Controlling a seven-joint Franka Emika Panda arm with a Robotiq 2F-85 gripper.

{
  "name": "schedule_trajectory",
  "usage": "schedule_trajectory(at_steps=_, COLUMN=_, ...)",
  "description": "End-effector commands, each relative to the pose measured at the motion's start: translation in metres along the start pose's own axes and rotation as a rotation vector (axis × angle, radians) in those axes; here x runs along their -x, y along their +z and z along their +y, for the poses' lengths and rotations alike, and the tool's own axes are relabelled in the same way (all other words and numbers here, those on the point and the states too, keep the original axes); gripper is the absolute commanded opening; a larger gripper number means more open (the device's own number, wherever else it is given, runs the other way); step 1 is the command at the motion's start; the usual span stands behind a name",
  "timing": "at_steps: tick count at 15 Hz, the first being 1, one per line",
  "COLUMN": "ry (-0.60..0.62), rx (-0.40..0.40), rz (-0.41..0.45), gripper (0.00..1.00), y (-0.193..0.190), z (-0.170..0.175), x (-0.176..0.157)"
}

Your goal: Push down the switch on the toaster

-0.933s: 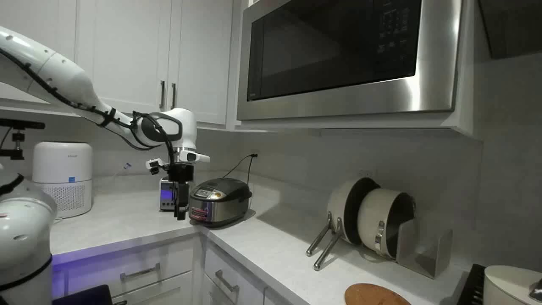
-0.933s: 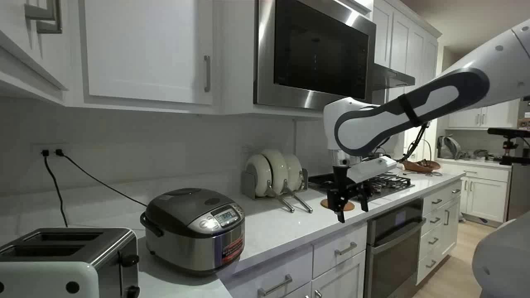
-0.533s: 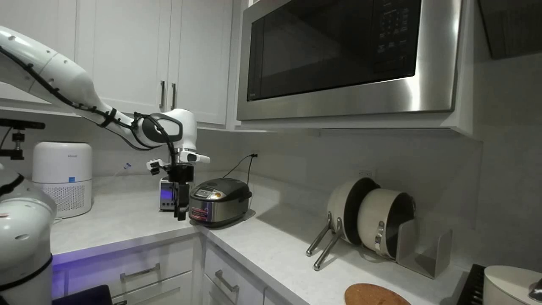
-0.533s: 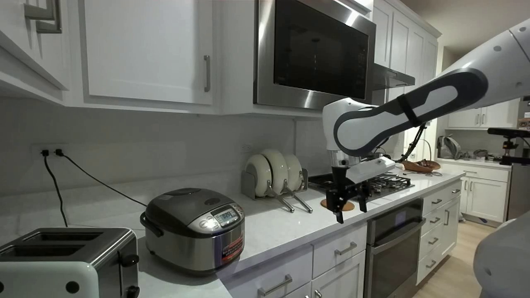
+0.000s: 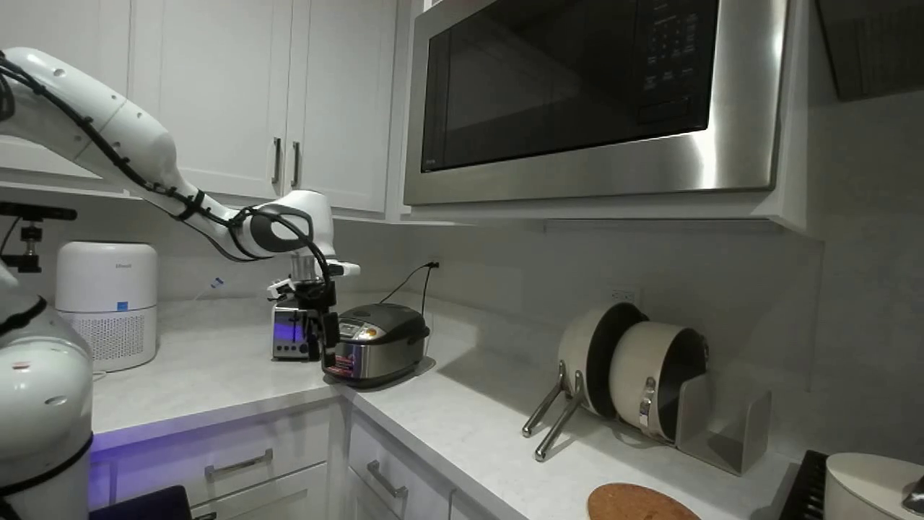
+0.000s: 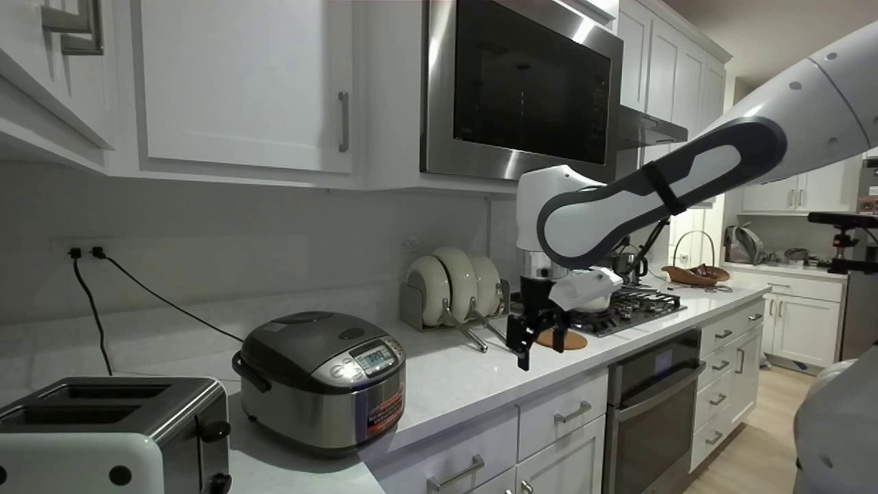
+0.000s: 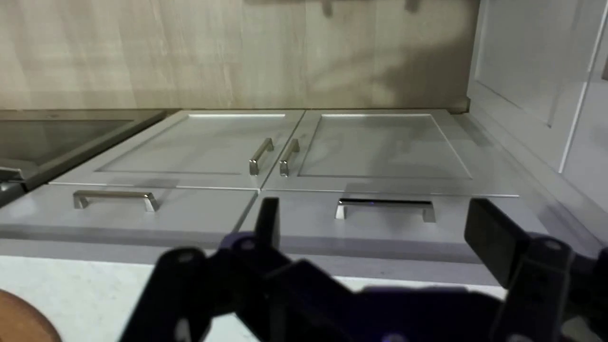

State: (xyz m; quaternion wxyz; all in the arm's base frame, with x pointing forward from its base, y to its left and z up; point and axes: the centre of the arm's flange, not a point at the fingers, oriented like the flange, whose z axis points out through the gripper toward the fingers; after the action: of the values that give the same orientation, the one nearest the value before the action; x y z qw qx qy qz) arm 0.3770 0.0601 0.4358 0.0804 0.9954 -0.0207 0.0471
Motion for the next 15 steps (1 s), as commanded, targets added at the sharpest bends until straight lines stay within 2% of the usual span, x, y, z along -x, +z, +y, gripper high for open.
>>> schedule_trajectory(at_steps=1, ry=-0.117, rx=-0.088, rz=0.05, gripper=1.0, y=-0.003, z=-0.02, x=-0.018)
schedule_trajectory(at_steps=9, ry=-0.412, rx=-0.237, rz=0.178, gripper=1.0, y=-0.008, z=-0.074, x=-0.044)
schedule_trajectory(at_steps=15, ry=-0.563, rx=-0.262, rz=0.231, gripper=1.0, y=-0.019, z=-0.113, x=-0.063)
